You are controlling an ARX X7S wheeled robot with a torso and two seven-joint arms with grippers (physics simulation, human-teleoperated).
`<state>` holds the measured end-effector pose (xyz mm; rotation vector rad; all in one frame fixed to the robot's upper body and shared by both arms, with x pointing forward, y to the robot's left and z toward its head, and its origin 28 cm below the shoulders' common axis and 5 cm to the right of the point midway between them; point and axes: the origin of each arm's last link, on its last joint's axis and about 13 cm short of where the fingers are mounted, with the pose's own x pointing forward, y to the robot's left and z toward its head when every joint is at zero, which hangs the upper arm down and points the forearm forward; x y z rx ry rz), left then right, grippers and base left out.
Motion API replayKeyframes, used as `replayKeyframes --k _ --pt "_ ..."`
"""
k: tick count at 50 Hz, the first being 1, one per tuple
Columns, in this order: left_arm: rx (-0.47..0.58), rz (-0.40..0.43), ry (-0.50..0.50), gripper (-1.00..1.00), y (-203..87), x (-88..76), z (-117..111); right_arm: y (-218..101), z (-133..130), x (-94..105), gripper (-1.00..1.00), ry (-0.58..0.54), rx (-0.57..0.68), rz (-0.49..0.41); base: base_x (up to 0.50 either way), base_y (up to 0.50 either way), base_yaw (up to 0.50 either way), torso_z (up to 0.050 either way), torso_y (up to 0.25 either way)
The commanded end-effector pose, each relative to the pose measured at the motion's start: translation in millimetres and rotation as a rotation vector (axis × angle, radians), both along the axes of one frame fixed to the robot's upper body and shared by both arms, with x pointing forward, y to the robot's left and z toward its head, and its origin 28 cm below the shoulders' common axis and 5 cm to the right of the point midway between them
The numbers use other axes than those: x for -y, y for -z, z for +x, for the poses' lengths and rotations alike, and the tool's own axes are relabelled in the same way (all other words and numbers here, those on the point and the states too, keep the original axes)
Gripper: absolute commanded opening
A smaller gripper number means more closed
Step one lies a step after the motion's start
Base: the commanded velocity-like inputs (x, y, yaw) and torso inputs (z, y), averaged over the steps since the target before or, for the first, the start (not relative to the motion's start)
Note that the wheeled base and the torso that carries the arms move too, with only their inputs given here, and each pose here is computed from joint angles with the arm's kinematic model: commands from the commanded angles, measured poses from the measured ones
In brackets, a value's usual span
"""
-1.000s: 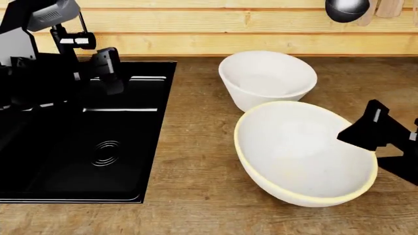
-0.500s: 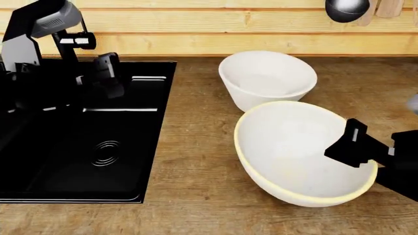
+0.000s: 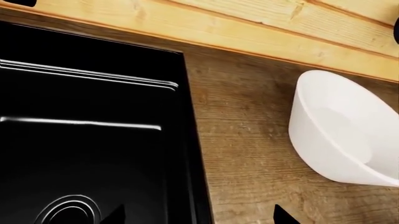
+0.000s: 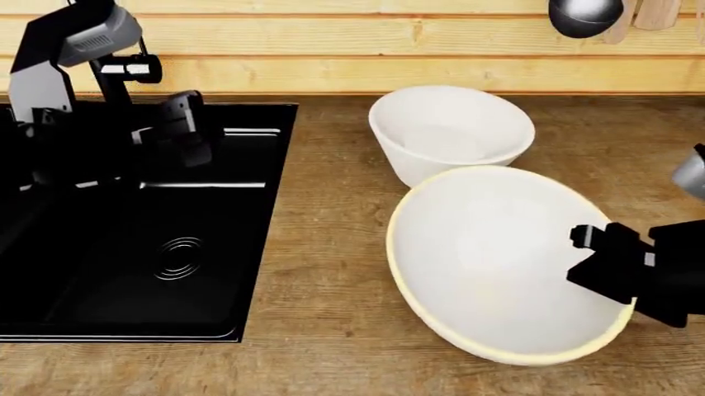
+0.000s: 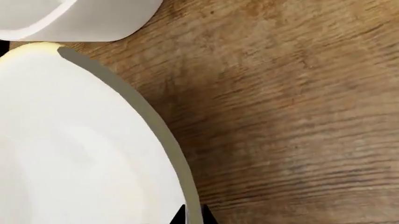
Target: Stack the bowls in the sink.
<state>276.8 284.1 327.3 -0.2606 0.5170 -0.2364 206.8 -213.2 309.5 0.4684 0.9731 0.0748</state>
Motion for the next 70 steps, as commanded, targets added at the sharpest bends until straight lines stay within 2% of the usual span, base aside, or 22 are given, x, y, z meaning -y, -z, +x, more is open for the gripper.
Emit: replayKeyframes --k 1,17,28,48,56,60,70 --pt "0.009 0.001 0.002 1.0 -3 0.4 0 -17 -5 0.1 -1.0 -0.009 0.061 -0.006 0.0 0.0 0.0 0.0 0.0" --pt "0.03 0.007 0.013 1.0 -10 3.1 -5 -41 -37 -0.3 -1.0 -0.047 0.138 -0.007 0.0 0.0 0.0 0.0 0.0" --pt "0.05 0.0 0.028 1.0 -14 5.4 -9 -64 -57 0.1 -1.0 -0.047 0.236 -0.012 0.0 0.0 0.0 0.0 0.0" --pt "0.06 -0.07 0.062 1.0 -24 8.5 -23 -105 -26 -22.7 -1.0 -0.165 0.394 -0.05 0.0 0.0 0.0 0.0 0.0" --pt "0.036 -0.134 0.128 1.0 -23 13.9 -35 -102 -12 -27.2 -1.0 -0.19 0.4 -0.05 0.0 0.0 0.0 0.0 0.0" --pt "0.016 -0.168 0.134 1.0 -24 11.6 -45 -102 -7 -30.5 -1.0 -0.209 0.405 -0.048 0.0 0.0 0.0 0.0 0.0" --pt "0.021 -0.31 0.191 1.0 -30 5.8 -70 -98 1 -39.8 -1.0 -0.254 0.407 -0.04 0.0 0.0 0.0 0.0 0.001"
